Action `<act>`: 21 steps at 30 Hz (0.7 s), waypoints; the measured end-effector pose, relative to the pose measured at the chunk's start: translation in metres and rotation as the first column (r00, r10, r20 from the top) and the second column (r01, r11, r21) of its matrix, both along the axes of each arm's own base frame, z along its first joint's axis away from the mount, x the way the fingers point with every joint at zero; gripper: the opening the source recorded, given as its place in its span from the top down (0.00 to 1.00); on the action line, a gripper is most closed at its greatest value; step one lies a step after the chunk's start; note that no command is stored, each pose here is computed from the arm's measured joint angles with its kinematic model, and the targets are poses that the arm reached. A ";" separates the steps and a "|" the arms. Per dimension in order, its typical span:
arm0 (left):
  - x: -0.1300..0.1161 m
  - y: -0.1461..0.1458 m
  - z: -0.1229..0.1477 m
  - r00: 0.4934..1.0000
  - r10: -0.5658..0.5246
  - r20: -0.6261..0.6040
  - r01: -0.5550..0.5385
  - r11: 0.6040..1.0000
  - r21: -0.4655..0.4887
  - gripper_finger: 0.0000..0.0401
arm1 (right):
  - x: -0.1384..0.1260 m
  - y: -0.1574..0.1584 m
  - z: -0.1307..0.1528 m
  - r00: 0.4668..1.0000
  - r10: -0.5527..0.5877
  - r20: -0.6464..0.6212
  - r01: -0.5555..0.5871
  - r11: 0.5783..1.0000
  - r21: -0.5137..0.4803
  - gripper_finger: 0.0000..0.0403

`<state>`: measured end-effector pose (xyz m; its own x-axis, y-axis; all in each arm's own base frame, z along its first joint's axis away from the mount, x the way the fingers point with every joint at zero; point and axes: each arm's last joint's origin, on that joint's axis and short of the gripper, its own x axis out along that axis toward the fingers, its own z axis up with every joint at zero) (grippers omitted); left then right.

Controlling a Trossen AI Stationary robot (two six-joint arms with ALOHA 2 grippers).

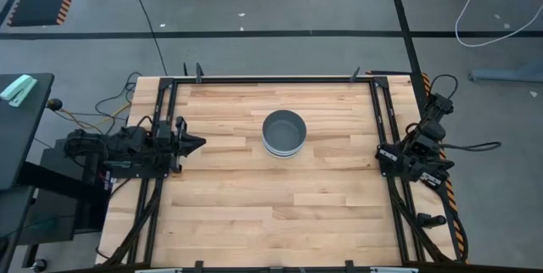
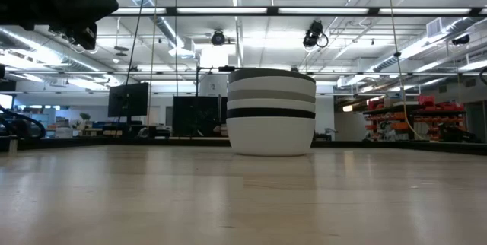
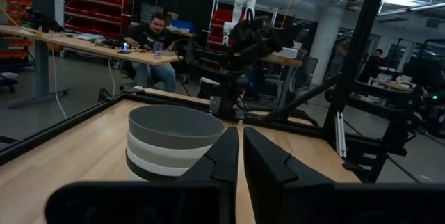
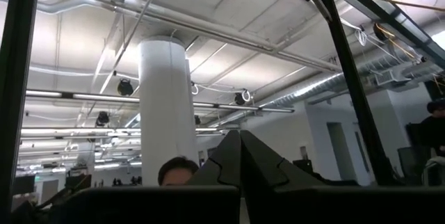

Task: Nest bowls inside each other
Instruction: Return to Home Position

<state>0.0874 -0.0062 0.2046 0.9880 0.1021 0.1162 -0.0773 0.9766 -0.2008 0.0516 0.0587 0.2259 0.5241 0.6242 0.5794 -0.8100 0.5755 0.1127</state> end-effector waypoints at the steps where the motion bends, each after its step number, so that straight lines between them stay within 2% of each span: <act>1: 0.000 0.000 0.000 1.000 0.000 -0.002 0.000 1.000 0.000 0.92 | 0.000 0.000 0.000 1.000 -0.001 -0.001 0.001 1.000 -0.002 0.98; 16: 0.000 -0.001 -0.001 1.000 -0.022 -0.007 0.022 1.000 -0.004 0.94 | 0.004 0.002 -0.009 0.998 -0.064 -0.026 0.063 0.997 -0.050 0.98; 21: 0.002 -0.001 -0.006 1.000 -0.021 -0.001 0.021 1.000 -0.005 0.92 | 0.006 0.003 -0.013 0.995 -0.097 -0.031 0.094 0.991 -0.099 0.98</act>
<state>0.0896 -0.0071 0.1989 0.9900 0.0814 0.1151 -0.0564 0.9770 -0.2054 0.0577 0.0617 0.2134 0.6034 0.6228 0.4981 -0.7473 0.6595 0.0807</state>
